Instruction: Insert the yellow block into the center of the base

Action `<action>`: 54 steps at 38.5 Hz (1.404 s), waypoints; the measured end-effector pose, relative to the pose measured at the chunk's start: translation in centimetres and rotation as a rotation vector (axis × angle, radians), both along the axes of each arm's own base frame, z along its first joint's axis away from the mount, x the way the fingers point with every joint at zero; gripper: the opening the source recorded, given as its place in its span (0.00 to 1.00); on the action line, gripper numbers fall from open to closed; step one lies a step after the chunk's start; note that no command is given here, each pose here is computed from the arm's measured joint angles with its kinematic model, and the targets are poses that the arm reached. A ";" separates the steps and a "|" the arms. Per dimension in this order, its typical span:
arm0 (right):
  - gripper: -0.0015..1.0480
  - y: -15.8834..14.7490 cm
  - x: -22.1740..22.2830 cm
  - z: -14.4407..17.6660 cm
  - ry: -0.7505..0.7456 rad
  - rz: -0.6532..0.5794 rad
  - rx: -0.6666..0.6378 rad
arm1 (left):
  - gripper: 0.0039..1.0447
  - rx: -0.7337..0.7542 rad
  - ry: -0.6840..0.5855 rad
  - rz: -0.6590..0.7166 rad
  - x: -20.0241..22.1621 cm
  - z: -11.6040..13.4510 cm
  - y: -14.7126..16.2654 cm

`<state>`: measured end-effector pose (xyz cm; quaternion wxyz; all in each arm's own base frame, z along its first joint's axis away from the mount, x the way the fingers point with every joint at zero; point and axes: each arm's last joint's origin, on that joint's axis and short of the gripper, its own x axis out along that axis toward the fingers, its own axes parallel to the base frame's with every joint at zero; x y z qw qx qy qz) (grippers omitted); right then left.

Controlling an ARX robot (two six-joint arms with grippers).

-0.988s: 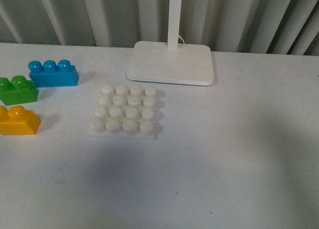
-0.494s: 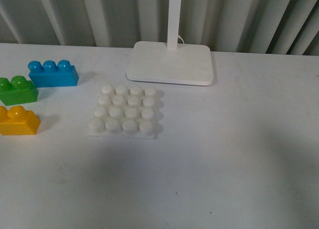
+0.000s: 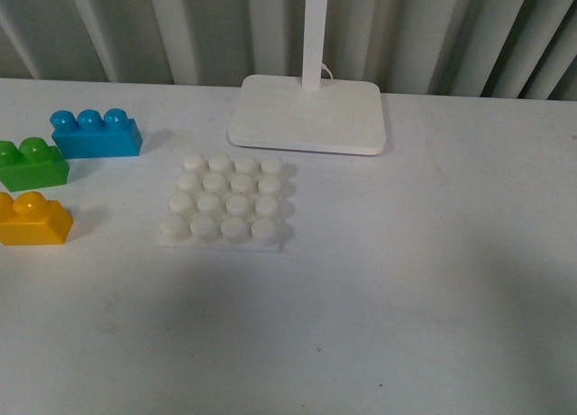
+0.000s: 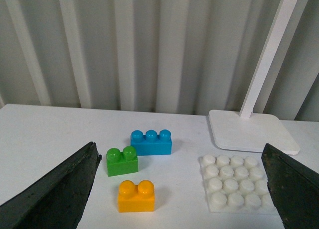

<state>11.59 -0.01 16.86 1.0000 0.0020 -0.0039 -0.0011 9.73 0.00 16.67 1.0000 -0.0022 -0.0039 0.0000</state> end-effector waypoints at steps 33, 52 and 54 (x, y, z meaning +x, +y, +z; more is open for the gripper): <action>0.34 0.0 -1.8 -0.3 0.005 0.002 -0.002 | 0.94 -0.060 0.147 0.092 0.1 -0.2 0.0; 0.91 0.0 -1.8 -0.3 0.005 0.002 -0.002 | 0.94 -0.127 0.317 0.088 8.4 -5.0 -0.1; 0.91 0.0 -1.8 -0.3 0.005 0.002 -0.002 | 0.94 -0.110 0.334 0.080 9.6 -5.9 -0.3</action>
